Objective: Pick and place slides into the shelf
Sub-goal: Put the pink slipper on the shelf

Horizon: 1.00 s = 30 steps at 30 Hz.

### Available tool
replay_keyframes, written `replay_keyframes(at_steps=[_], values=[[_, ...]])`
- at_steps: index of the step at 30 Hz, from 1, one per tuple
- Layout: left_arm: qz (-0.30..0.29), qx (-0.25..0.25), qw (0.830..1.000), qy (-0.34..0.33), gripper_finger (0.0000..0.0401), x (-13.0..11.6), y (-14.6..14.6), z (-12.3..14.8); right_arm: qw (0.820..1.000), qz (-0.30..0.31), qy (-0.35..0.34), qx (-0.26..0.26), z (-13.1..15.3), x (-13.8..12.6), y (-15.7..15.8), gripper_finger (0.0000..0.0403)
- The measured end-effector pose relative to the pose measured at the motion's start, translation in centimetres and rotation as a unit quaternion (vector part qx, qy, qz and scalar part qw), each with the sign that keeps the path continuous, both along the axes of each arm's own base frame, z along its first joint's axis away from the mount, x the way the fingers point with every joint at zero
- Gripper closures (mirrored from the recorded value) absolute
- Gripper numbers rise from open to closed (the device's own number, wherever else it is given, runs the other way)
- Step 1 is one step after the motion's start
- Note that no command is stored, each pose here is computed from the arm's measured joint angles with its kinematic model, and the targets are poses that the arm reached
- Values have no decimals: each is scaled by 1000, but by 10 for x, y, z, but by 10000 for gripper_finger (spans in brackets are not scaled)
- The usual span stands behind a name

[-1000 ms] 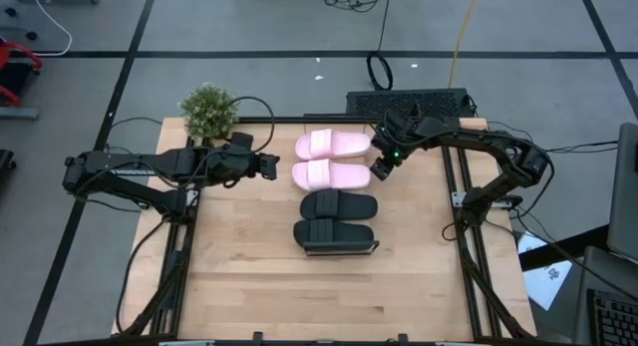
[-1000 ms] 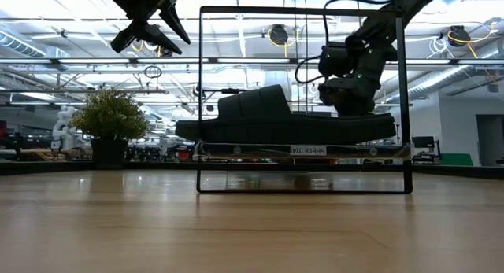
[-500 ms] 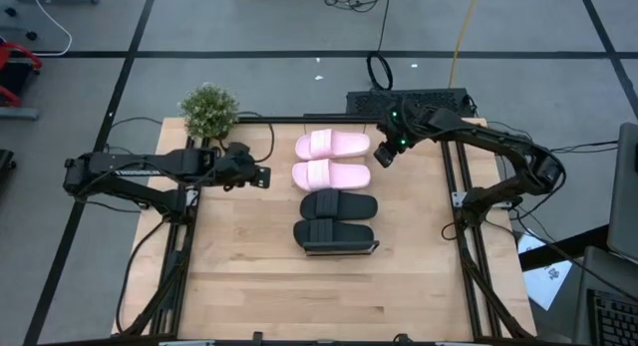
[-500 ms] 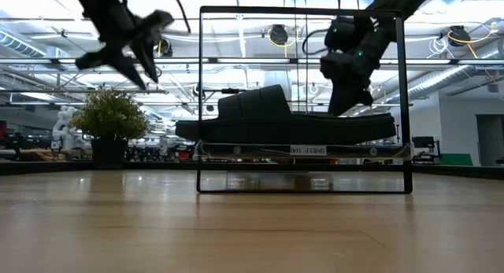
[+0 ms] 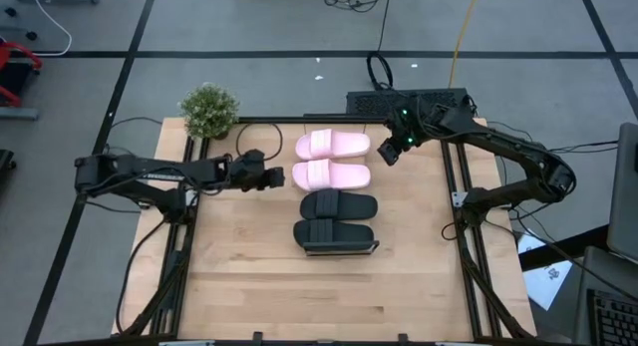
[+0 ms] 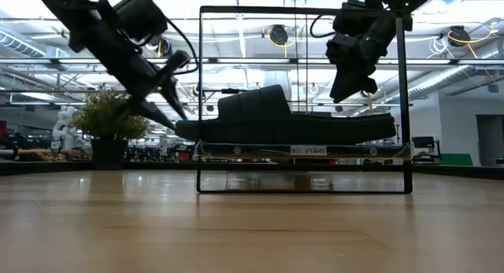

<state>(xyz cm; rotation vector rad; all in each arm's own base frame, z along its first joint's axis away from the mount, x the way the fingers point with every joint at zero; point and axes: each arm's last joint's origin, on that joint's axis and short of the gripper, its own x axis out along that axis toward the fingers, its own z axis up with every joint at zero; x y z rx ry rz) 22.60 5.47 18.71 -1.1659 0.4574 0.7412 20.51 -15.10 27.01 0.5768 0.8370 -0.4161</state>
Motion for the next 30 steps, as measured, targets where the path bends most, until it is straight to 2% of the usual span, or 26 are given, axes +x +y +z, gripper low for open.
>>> replay_keyframes(at_steps=[5,11,30], values=[[-8,2,1000,-18,286,14,7,-11,1000,0,0,0,0,0,0,303],[-6,-6,1000,-13,286,20,13,-21,1000,1,1,-1,0,0,0,303],[1,4,999,-49,286,25,18,-18,1000,3,-1,-22,1,1,-2,303]])
